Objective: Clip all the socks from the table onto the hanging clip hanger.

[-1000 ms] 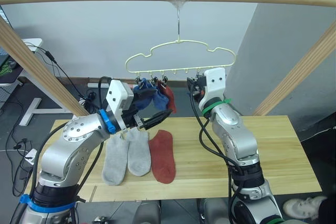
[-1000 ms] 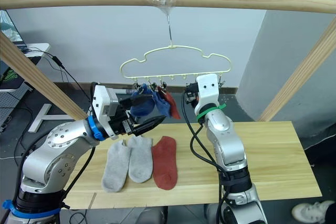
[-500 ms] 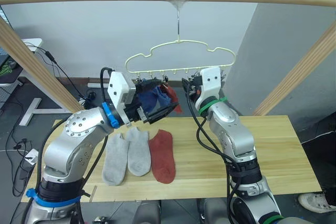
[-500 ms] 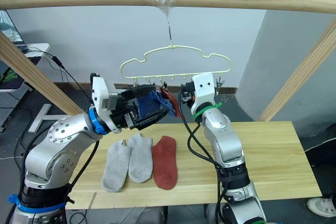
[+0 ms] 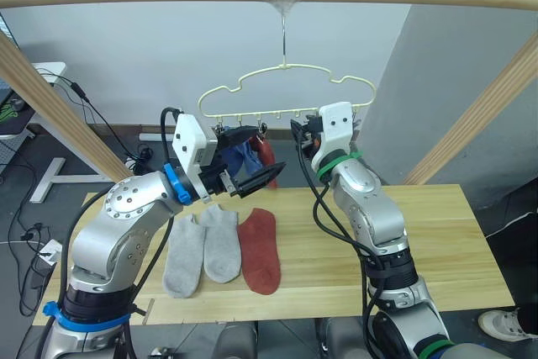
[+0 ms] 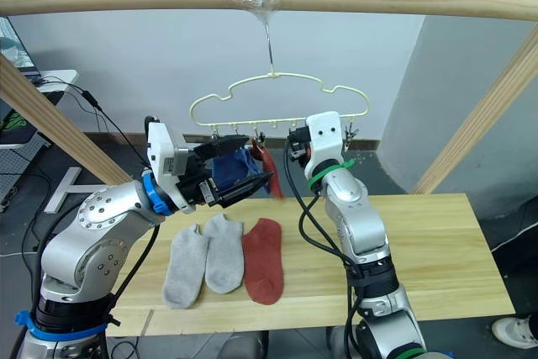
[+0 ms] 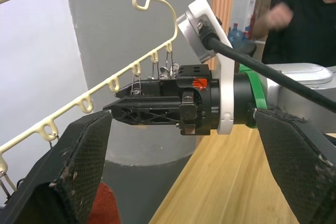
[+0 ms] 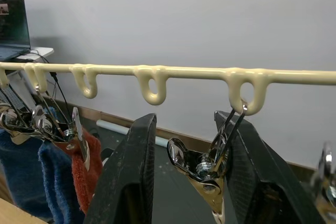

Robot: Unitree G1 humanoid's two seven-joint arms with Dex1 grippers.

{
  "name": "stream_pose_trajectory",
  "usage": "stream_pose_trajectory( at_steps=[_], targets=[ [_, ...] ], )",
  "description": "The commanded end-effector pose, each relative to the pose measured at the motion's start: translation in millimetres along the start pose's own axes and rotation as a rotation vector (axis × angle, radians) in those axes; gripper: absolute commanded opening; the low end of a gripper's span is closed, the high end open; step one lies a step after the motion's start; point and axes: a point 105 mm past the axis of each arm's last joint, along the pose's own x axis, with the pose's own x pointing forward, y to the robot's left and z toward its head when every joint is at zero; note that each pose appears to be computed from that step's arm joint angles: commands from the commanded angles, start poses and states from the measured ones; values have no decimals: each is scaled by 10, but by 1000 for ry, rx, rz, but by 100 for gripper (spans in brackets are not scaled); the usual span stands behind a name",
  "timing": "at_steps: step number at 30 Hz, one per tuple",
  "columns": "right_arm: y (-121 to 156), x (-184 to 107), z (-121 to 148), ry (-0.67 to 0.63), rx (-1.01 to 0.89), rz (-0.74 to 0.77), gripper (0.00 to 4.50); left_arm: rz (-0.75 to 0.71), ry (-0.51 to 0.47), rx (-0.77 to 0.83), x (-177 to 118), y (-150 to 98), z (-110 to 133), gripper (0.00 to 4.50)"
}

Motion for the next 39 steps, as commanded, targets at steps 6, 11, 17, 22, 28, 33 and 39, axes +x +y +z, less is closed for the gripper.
stream_pose_trajectory(
  at_steps=[6,11,17,22,28,33,39],
  targets=[
    [36,13,163,-65,-12,11,181,4,-60,48,11,-16,168,450],
    [14,9,157,-66,-11,4,89,6,-61,48,11,-19,170,450],
    [-11,-5,109,-49,-21,4,1,6,-55,35,5,-67,142,450],
    [-19,-28,79,-36,-8,16,1,16,-12,26,-21,-91,30,450],
    [-109,-78,15,16,-3,51,1,193,382,-98,-263,-113,-1172,450],
    [-145,-111,0,33,-19,55,1,241,579,-119,-239,-238,-1862,450],
    [-138,-139,-7,42,-19,50,1,346,652,-88,-178,-170,-2200,450]
  ],
)
